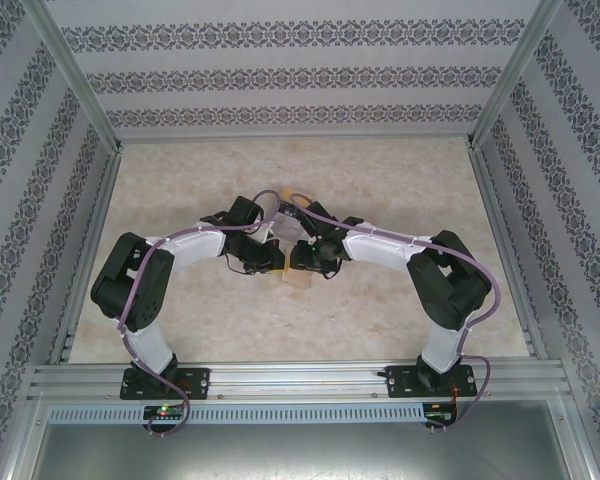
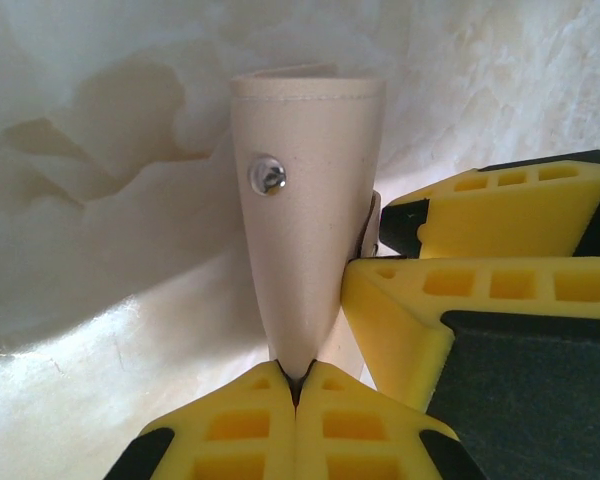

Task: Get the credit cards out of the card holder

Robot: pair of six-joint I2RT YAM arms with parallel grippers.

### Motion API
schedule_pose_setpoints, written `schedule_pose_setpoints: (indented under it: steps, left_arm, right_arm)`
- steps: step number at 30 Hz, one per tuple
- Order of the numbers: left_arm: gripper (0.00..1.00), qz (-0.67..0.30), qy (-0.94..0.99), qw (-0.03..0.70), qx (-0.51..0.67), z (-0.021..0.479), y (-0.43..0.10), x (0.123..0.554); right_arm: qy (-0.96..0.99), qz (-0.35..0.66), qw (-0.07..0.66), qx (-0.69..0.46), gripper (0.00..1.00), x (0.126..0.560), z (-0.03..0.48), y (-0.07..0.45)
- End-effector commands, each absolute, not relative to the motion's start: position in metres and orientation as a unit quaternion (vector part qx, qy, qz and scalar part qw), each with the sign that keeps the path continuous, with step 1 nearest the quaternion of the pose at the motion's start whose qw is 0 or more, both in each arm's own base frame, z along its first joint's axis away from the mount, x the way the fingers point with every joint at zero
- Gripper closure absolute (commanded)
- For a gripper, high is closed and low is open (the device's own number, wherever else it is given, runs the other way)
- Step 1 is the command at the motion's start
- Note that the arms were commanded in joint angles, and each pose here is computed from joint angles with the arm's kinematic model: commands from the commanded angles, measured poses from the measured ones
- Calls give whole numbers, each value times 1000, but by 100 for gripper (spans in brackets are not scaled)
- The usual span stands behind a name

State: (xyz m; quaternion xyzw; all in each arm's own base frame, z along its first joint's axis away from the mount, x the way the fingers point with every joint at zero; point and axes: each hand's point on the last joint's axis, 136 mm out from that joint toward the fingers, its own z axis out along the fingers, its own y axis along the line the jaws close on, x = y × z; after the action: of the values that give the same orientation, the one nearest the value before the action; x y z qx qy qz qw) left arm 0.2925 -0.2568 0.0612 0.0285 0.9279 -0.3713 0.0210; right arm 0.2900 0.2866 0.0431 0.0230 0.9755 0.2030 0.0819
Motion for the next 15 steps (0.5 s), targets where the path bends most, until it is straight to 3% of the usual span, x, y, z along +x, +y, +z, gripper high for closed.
schedule_pose_setpoints:
  steps: [1, 8, 15]
  left_arm:
    - [100, -390, 918, 38, 53, 74, -264, 291]
    - [100, -335, 940, 62, 26, 59, -245, 295]
    - [100, -319, 945, 68, 8, 52, -238, 295]
  right_arm:
    - [985, 153, 76, 16, 59, 284, 34, 276]
    - [992, 89, 87, 27, 78, 285, 32, 252]
    - [994, 69, 88, 21, 88, 283, 29, 247]
